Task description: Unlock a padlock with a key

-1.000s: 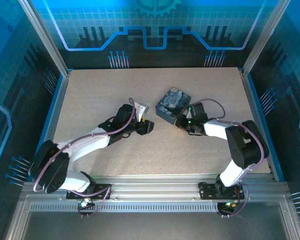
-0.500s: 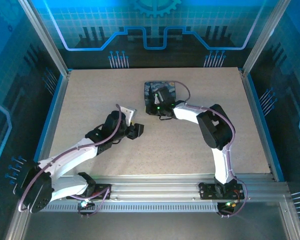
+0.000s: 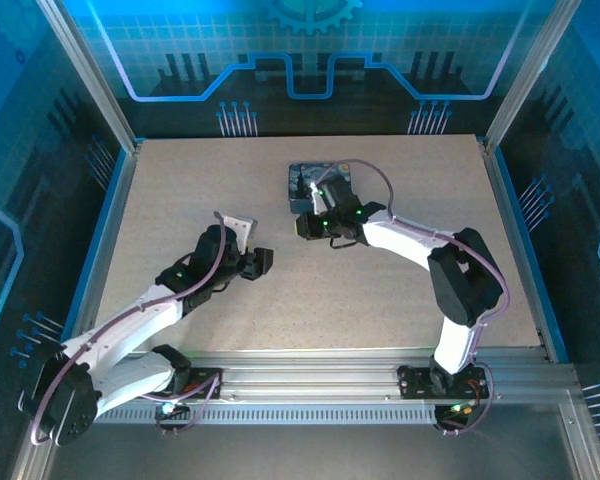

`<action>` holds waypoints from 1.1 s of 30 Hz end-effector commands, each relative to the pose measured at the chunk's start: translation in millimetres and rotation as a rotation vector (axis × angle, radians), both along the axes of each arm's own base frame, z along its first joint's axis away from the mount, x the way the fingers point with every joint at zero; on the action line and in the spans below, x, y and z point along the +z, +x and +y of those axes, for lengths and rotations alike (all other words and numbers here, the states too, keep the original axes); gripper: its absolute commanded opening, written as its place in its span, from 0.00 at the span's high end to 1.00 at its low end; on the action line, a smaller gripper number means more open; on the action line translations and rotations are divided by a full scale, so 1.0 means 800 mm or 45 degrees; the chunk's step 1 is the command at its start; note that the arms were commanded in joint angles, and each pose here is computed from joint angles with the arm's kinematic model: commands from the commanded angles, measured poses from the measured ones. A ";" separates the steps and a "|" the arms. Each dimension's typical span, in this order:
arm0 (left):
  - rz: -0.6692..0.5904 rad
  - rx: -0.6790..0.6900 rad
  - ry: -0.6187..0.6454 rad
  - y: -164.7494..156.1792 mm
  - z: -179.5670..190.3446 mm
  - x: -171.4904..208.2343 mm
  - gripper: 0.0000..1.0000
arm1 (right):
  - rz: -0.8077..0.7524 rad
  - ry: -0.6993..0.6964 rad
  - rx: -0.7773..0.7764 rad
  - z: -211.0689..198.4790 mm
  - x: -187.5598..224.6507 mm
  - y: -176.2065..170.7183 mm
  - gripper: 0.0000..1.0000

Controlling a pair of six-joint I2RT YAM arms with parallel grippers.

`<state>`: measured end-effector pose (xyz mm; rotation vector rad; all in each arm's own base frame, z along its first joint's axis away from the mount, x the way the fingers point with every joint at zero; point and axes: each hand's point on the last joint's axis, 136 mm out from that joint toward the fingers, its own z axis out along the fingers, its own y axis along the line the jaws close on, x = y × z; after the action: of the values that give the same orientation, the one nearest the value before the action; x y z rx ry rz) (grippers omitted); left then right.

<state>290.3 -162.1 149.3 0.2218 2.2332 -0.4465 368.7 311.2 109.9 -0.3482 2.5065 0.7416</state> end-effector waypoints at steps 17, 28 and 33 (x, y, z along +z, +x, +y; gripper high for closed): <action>0.133 0.042 0.016 -0.010 0.012 -0.035 0.37 | 0.048 -0.512 -0.126 -0.056 -0.055 -0.053 0.53; 0.084 0.045 0.029 0.003 0.019 -0.015 0.33 | -0.096 -0.450 -0.260 -0.120 0.010 -0.045 0.41; -0.014 0.159 0.051 0.029 0.057 -0.001 0.08 | -0.265 -0.434 -0.459 -0.207 0.058 -0.040 0.29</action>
<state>297.6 -131.1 129.3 0.1382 2.3064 -0.3711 333.4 184.2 141.9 -0.1436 2.4723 0.2221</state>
